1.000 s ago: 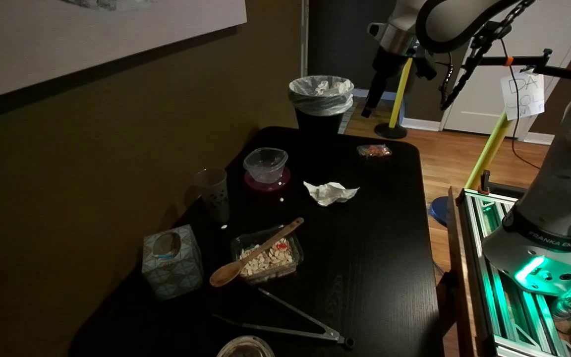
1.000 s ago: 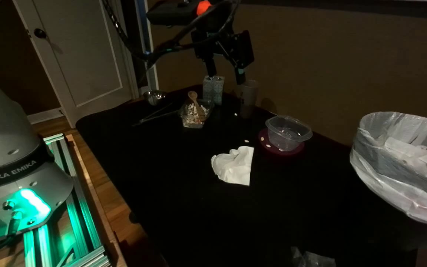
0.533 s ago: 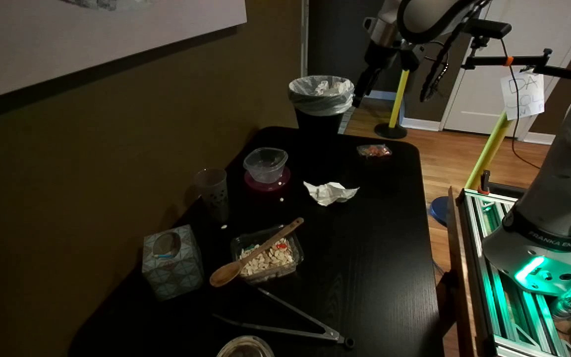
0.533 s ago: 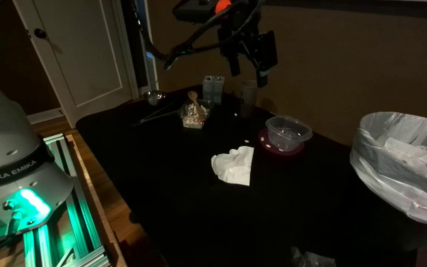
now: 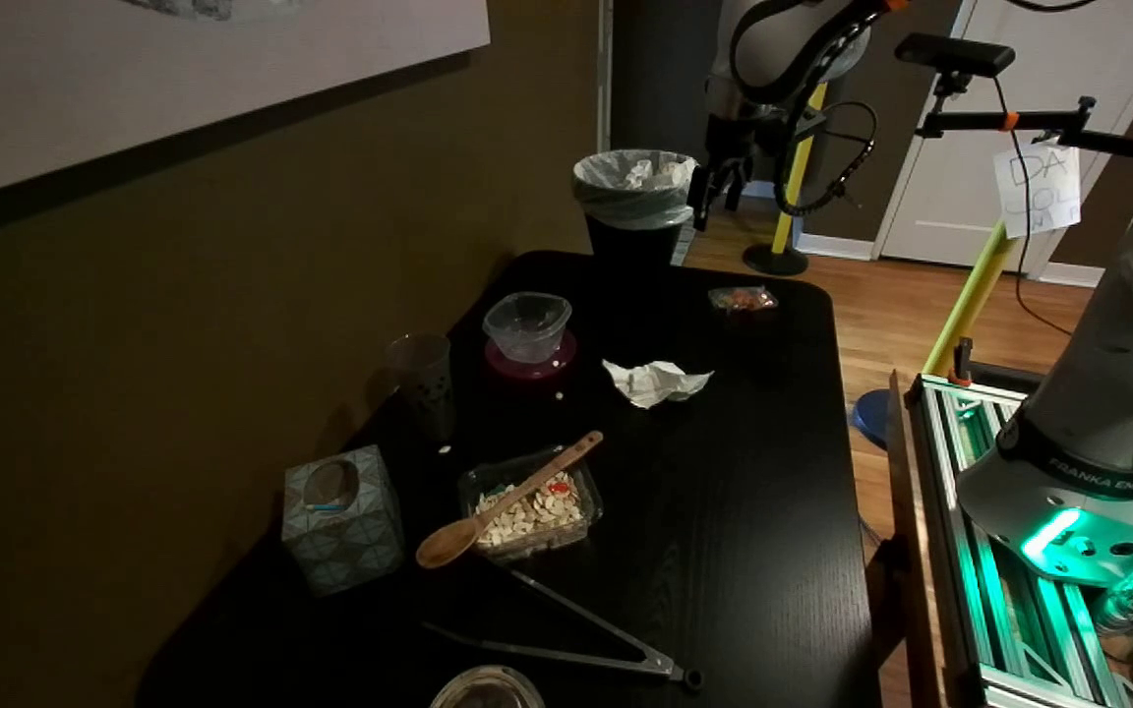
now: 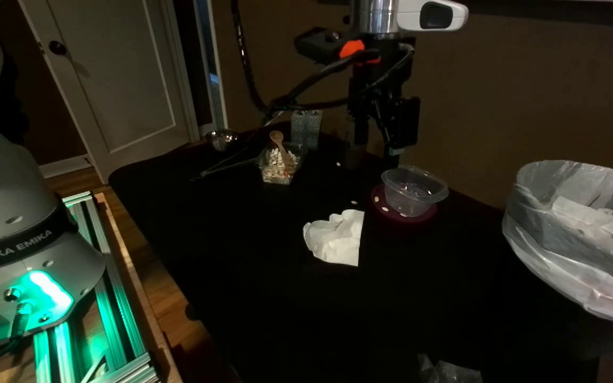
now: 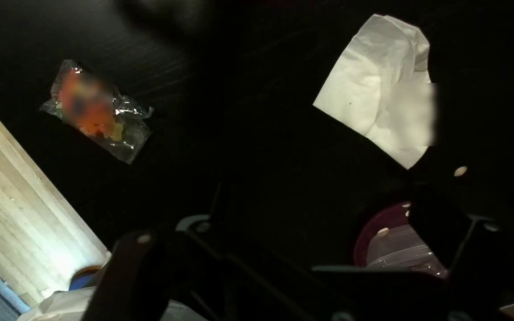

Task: Put the clear plastic in the clear bowl.

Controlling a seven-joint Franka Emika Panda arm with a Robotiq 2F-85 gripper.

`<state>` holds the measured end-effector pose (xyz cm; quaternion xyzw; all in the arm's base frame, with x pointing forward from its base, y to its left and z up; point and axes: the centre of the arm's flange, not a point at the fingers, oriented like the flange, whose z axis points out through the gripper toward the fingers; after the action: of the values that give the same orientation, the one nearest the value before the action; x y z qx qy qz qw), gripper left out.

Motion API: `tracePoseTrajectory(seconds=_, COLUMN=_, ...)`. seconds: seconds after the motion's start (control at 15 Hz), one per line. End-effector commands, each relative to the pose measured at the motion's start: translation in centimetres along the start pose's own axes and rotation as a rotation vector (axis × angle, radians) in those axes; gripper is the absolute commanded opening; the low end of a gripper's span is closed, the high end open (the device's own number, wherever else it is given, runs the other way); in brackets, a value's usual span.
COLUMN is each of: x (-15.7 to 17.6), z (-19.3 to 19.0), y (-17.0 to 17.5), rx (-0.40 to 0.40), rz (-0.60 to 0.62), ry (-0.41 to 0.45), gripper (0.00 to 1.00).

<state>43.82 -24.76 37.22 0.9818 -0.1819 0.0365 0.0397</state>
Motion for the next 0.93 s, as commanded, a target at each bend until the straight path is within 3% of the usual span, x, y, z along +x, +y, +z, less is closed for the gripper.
tracePoseTrajectory(seconds=0.0, x=0.0, z=0.0, y=0.0, rx=0.0, rz=0.003, ry=-0.001, gripper=1.0)
tracePoseTrajectory(seconds=0.13, x=1.3, z=0.9, y=1.8, rx=-0.001, rz=0.07, ry=-0.005, gripper=1.0)
tracePoseTrajectory(seconds=0.27, x=3.0, z=3.3, y=4.1, rx=-0.032, rz=0.063, ry=0.026, gripper=1.0)
tracePoseTrajectory(seconds=0.53, x=5.8, z=9.9, y=8.5, rx=-0.106, rz=0.083, ry=-0.018, gripper=1.0)
tracePoseTrajectory(seconds=0.8, x=8.2, z=14.8, y=12.7, rx=-0.011, rz=-0.001, ry=-0.157, gripper=1.0)
tracePoseTrajectory(seconds=0.87, x=4.7, z=13.0, y=10.2, rx=-0.041, rz=0.025, ry=-0.1, gripper=1.0)
